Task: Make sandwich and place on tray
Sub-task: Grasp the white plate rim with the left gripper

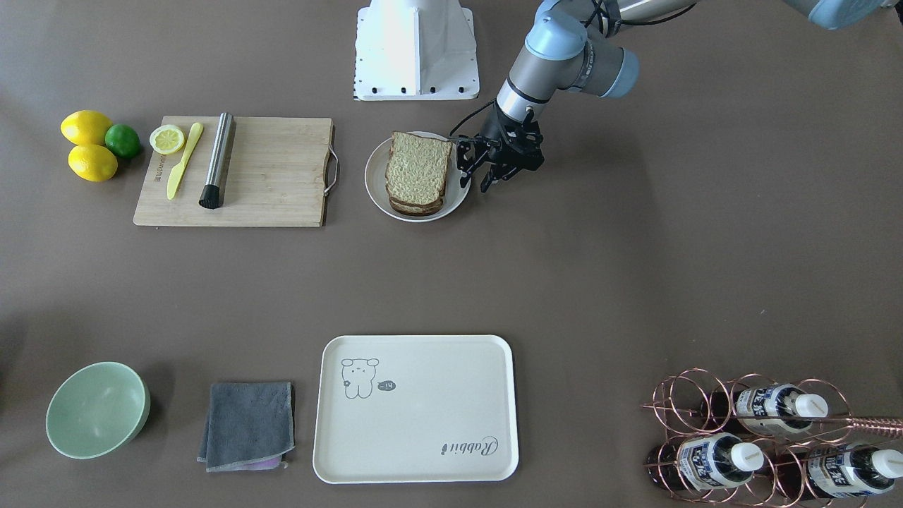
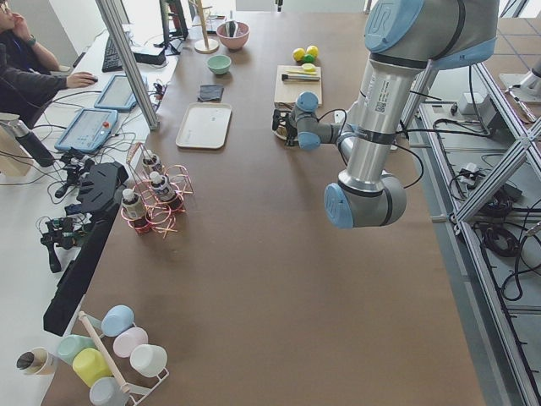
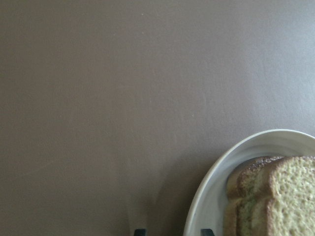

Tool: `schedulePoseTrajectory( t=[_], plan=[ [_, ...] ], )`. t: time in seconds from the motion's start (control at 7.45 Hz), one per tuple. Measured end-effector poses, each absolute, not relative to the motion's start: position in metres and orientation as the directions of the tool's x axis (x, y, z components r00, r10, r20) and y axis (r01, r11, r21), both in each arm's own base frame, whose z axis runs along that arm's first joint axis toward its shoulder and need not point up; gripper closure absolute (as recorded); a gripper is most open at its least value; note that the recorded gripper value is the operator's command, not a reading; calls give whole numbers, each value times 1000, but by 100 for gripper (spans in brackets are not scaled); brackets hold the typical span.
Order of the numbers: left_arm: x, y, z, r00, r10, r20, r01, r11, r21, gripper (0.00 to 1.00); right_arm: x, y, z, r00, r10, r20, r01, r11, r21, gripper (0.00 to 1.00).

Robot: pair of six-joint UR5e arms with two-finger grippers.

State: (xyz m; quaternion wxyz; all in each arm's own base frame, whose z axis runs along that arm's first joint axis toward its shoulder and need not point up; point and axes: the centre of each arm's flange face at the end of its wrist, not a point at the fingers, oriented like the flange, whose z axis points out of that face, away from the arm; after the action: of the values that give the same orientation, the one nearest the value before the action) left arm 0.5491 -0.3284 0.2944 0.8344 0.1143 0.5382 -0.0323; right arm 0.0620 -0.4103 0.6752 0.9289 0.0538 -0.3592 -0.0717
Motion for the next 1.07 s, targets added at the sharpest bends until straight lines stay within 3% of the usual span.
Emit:
schedulePoseTrajectory(
  t=[0.54,0.67,0.94,1.07],
  plan=[
    [552,-325,293,417,76,-906,169,973,159,68,63,-410,676,742,-172,648,97,984,150,0],
    [553,-324,293,417,76,-906,168,973,159,76,63,-410,677,742,-171,648,97,984,149,0],
    [555,-320,294,419,78,-905,161,974,159,100,63,-410,676,743,-171,647,97,984,150,0],
    [555,-319,294,419,79,-904,159,974,159,100,63,-410,676,743,-172,647,97,984,150,0]
  ],
)
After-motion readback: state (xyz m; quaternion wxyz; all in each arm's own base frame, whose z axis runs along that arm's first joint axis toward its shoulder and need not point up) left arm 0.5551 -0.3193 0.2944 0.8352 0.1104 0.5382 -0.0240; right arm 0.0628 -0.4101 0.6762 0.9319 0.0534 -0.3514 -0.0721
